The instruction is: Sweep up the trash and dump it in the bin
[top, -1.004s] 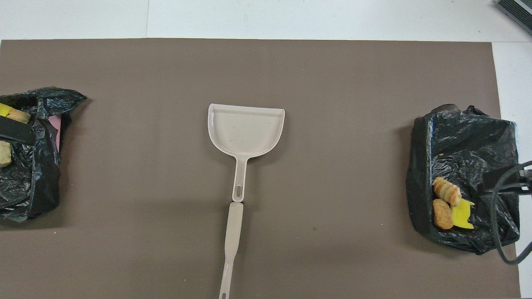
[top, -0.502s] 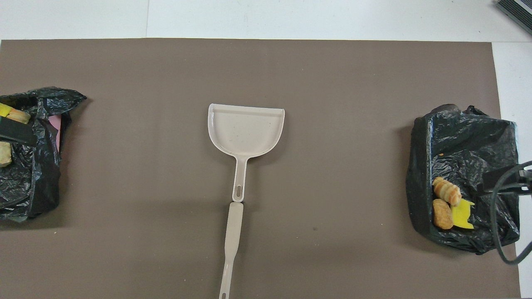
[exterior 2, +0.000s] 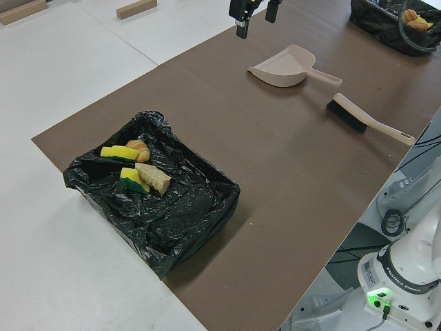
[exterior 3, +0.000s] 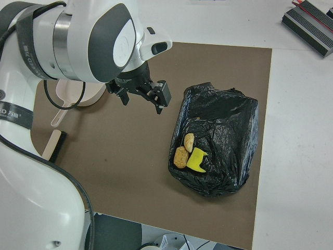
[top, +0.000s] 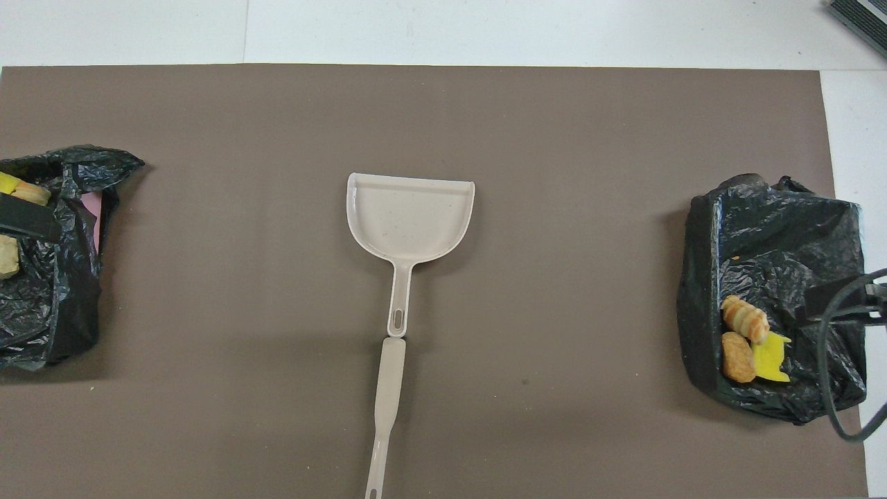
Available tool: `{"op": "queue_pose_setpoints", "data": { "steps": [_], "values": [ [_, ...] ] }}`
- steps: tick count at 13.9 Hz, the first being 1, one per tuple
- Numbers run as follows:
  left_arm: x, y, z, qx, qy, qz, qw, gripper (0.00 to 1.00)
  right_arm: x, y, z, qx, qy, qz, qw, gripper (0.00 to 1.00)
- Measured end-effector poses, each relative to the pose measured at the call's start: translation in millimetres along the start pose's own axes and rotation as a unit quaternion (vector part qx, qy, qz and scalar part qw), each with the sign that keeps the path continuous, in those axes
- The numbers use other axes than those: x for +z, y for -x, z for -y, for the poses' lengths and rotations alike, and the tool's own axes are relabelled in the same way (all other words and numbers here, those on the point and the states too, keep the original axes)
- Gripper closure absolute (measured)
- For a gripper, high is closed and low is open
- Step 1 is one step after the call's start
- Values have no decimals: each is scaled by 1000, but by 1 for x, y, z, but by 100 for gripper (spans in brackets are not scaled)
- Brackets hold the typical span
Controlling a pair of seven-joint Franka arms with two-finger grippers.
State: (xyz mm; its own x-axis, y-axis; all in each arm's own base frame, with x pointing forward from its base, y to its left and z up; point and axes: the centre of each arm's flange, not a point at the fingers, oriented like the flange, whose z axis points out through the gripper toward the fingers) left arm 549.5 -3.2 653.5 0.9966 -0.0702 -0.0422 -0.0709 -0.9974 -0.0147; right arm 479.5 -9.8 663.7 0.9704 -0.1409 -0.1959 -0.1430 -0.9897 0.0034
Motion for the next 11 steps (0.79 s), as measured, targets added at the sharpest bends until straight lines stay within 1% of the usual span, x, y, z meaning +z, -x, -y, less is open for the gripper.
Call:
{"op": "queue_pose_setpoints", "data": {
  "steps": [11],
  "values": [
    [0, 0, 0, 0, 0, 0, 1000, 0, 0, 1, 4, -4, 1, 0, 1000, 0]
  ]
}}
